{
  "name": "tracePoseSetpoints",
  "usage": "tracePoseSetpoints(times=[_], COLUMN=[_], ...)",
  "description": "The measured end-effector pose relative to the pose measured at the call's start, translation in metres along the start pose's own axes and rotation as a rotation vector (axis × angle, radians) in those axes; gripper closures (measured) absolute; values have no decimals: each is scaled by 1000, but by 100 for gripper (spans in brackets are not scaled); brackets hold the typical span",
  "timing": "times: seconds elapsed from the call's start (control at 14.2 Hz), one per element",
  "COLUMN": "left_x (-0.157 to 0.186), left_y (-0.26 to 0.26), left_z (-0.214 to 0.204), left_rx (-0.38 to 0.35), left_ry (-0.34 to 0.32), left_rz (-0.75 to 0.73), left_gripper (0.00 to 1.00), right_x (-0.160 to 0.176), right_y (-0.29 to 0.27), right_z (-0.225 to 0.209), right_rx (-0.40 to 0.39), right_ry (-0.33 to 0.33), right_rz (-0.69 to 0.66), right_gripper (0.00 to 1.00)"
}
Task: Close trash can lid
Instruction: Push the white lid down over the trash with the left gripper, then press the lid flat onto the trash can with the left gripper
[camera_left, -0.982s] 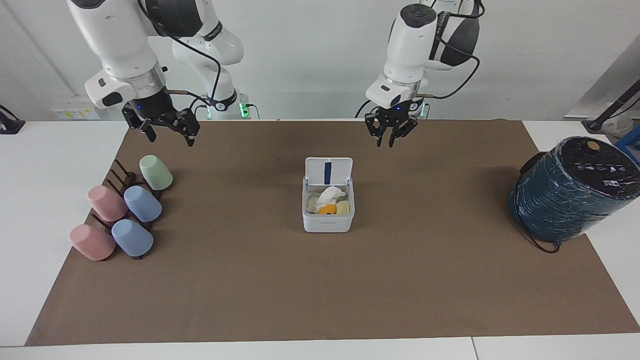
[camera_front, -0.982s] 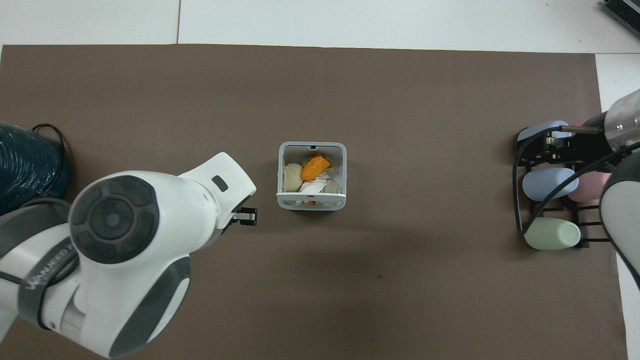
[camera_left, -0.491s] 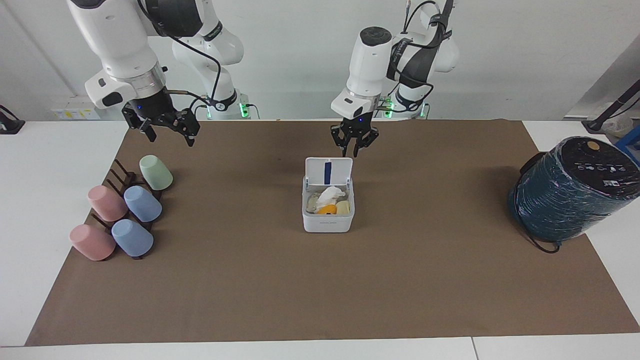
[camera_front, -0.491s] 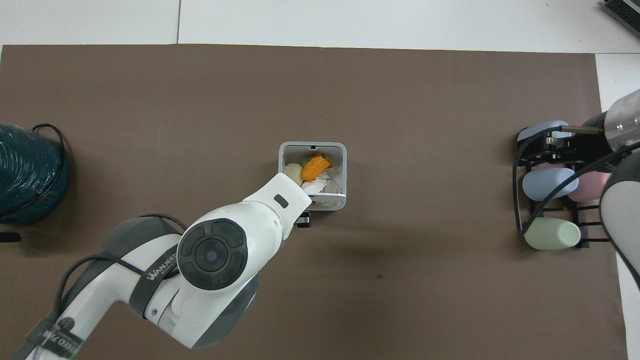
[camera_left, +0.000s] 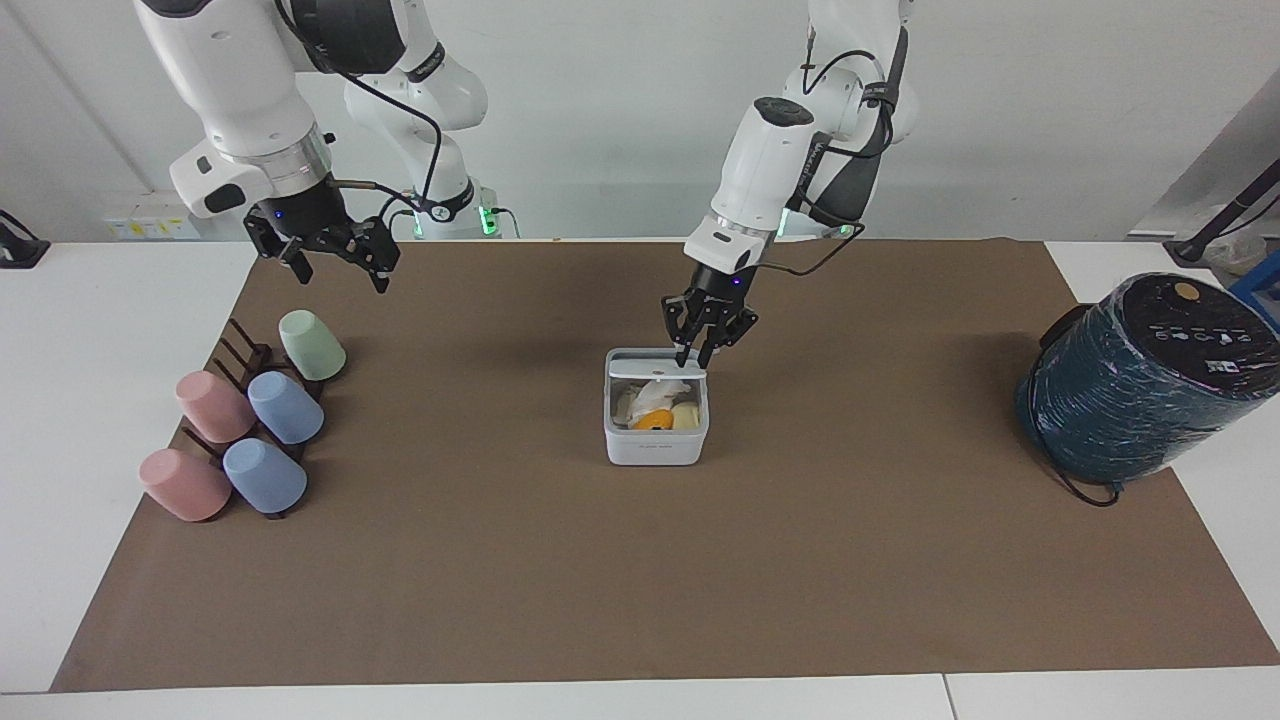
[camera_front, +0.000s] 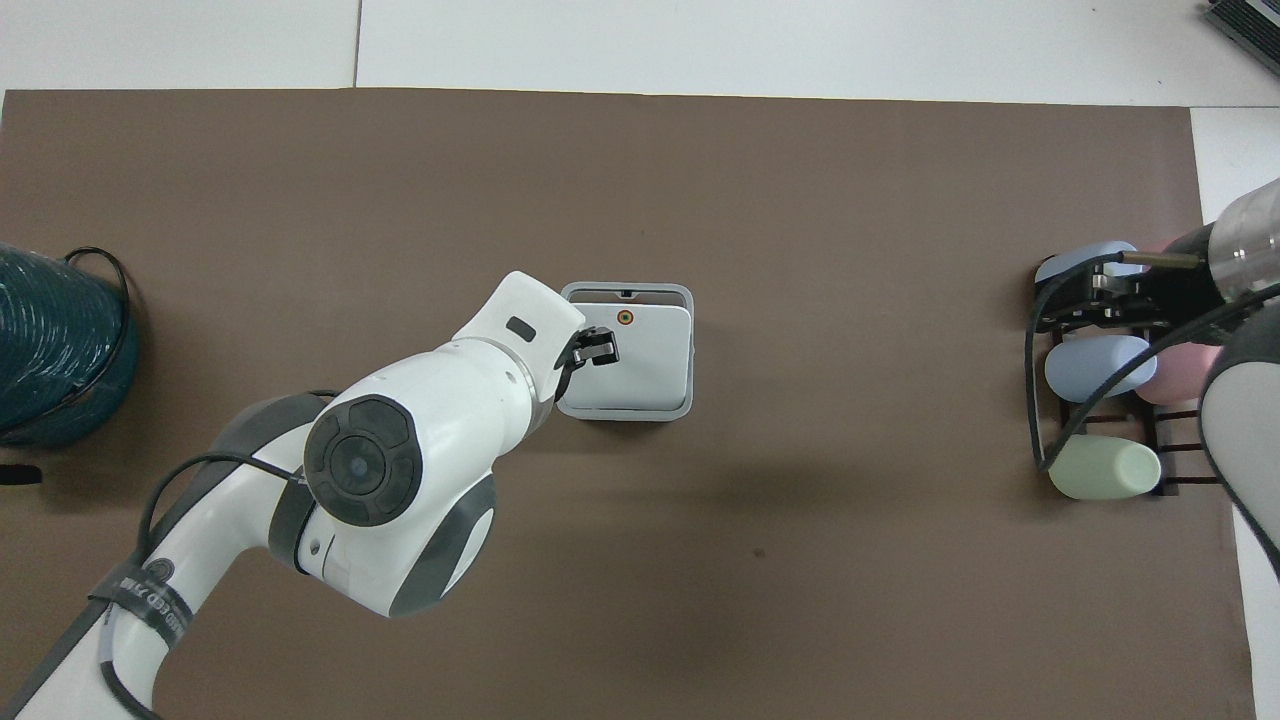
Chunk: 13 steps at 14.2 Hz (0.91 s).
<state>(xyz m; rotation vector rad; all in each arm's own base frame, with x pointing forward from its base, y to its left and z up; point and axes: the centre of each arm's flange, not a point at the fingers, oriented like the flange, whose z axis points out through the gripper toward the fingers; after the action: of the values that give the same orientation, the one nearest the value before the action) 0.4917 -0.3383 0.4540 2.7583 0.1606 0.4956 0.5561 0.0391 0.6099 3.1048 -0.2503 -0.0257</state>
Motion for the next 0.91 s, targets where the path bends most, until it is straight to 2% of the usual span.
tracePoseSetpoints(times=[0.28, 0.63, 0.91], left_x=[2, 8, 13], left_y=[4, 7, 6], left_z=[14, 61, 74], left_rx=[-7, -21, -21], left_ry=[-3, 6, 8], left_rz=[-4, -14, -20], left_gripper=[69, 69, 69], right_x=[0, 0, 0], right_y=[0, 0, 0], right_z=[0, 0, 0], right_rx=[0, 0, 0], right_ry=[0, 0, 0], right_rz=[0, 0, 0], right_gripper=[0, 0, 0])
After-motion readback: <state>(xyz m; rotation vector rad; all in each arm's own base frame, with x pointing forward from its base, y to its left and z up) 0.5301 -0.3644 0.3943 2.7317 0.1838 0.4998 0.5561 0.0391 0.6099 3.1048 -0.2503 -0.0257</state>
